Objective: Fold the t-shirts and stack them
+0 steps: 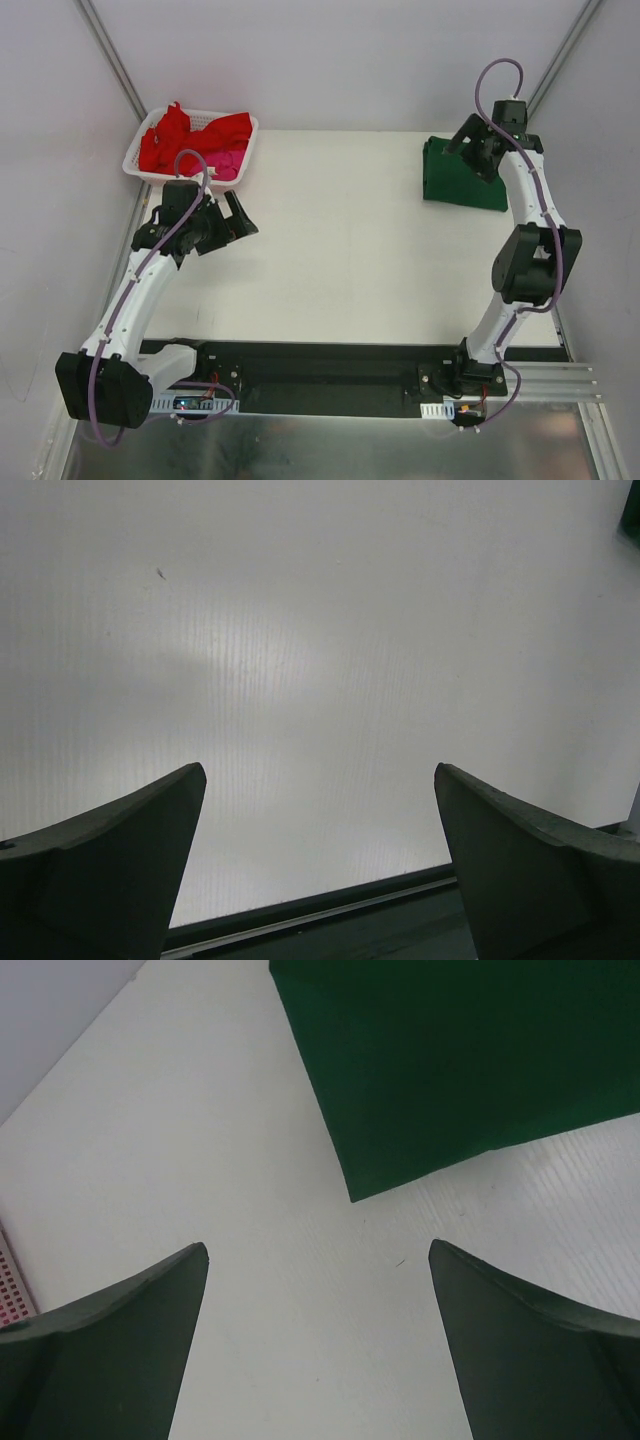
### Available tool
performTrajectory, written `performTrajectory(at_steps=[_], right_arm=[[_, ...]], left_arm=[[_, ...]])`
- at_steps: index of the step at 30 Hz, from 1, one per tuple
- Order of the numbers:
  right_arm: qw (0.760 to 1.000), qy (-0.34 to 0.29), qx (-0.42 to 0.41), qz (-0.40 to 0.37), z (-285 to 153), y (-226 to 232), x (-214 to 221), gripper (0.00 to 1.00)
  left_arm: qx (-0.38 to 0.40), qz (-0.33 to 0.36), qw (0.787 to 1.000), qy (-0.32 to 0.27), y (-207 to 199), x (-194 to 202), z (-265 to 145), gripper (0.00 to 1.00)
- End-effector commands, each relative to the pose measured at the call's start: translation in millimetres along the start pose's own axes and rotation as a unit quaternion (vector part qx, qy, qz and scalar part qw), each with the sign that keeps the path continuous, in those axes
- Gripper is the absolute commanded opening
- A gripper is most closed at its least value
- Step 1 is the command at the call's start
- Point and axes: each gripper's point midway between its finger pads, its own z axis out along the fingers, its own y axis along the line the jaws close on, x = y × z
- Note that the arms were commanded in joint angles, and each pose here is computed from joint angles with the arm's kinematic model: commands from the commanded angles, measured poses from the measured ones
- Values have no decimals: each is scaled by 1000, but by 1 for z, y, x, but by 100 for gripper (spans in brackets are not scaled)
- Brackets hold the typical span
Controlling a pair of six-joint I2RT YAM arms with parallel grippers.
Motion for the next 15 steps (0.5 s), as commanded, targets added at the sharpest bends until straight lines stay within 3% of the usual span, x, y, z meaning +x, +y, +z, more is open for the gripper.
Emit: performTrajectory(at_steps=[1,3,4,6,7,11,15], right_arm=[[997,-38,-17,60,-11,3,-27,96],[996,-47,-52,52,-37,13,-23,96],[995,0,-83,51,-37,17,8,96],[990,16,-135,31,-64,37,36,96],[990,44,-133,25,-61,31,66,96],[990,52,-129,-12,-80,29,104,96],[995,37,-88,-41,-95,20,105,96]], left_arm=[[-3,-2,999,-50,-7,-27,-12,99],[0,-10,999,-47,-7,-25,-9,99],[-3,-15,999,-41,-5,-23,-5,99],[-6,-21,999,-30,-3,-19,-1,99],[-5,-22,1000,-20,-2,-16,3,99],[-19,-36,999,-29,3,-18,5,99],[-30,-31,998,-39,6,-24,6,99]])
